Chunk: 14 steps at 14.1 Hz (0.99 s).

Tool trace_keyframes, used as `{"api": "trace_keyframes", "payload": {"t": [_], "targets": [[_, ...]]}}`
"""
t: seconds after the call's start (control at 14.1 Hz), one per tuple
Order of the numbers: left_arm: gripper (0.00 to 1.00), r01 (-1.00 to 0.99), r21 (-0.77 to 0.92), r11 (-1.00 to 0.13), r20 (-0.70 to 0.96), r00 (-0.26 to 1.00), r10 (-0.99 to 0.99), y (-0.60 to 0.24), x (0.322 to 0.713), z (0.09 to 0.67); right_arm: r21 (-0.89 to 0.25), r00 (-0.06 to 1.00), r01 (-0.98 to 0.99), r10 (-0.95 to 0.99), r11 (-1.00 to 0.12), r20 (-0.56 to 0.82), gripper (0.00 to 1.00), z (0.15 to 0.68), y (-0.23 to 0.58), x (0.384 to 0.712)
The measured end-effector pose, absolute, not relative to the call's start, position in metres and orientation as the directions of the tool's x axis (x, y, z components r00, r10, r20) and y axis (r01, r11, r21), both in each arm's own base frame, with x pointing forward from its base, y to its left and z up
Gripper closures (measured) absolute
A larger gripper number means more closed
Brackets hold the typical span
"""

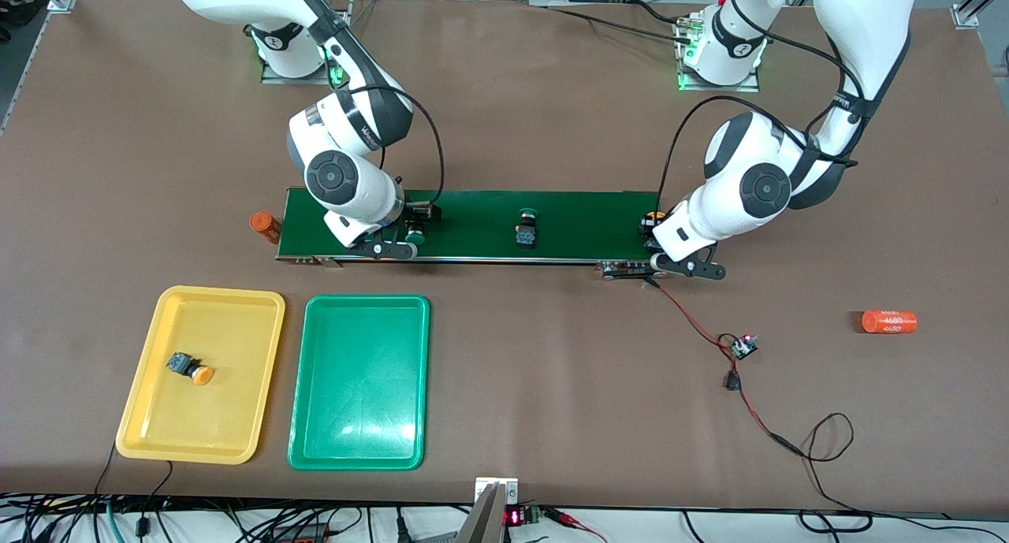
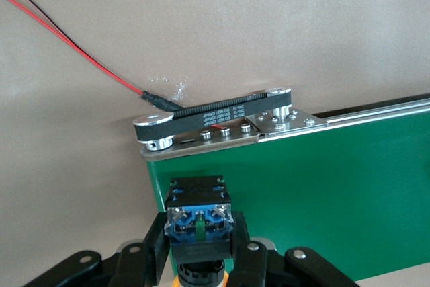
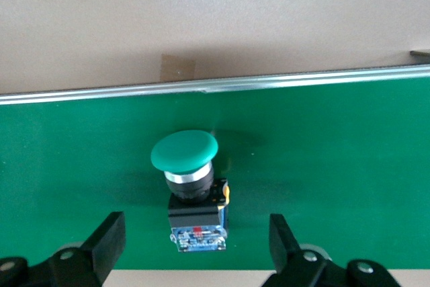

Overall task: Sort buttons by color to trays
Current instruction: 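Grasp a green-capped button with the right gripper while the left gripper reaches the belt, then carry the green button into the green tray with the right gripper and release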

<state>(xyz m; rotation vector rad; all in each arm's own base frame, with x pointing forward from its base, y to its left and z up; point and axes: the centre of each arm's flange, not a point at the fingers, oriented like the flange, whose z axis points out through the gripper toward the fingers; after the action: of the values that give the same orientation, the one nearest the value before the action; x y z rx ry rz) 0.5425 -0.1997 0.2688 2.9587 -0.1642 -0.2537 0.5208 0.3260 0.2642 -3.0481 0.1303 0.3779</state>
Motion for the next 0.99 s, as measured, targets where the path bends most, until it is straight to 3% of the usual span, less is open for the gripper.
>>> {"api": "trace_keyframes", "payload": {"t": [0.35,0.64,0.92,0.99], "targets": [[0.59,-0.022,0.221,-0.975,-0.169,0.984,-0.06,-0.205,0.533,0.259,-0.05,0.964,-0.076,-0.061,-0.996,-0.261,0.09,0.254,0.328,0.518],[0.59,-0.034,0.219,-0.975,-0.171,0.983,-0.073,-0.214,0.529,0.258,-0.039,0.964,-0.07,-0.058,-0.997,-0.26,0.49,0.25,0.321,0.52],[0.59,-0.035,0.217,-0.976,-0.177,0.981,-0.074,-0.213,0.526,0.256,-0.035,0.965,-0.057,-0.046,-0.998,-0.257,0.59,0.247,0.31,0.526],[0.54,-0.034,0.216,-0.976,-0.178,0.981,-0.074,-0.213,0.526,0.255,-0.035,0.965,-0.057,-0.046,-0.998,-0.258,0.59,0.247,0.308,0.528]]}}
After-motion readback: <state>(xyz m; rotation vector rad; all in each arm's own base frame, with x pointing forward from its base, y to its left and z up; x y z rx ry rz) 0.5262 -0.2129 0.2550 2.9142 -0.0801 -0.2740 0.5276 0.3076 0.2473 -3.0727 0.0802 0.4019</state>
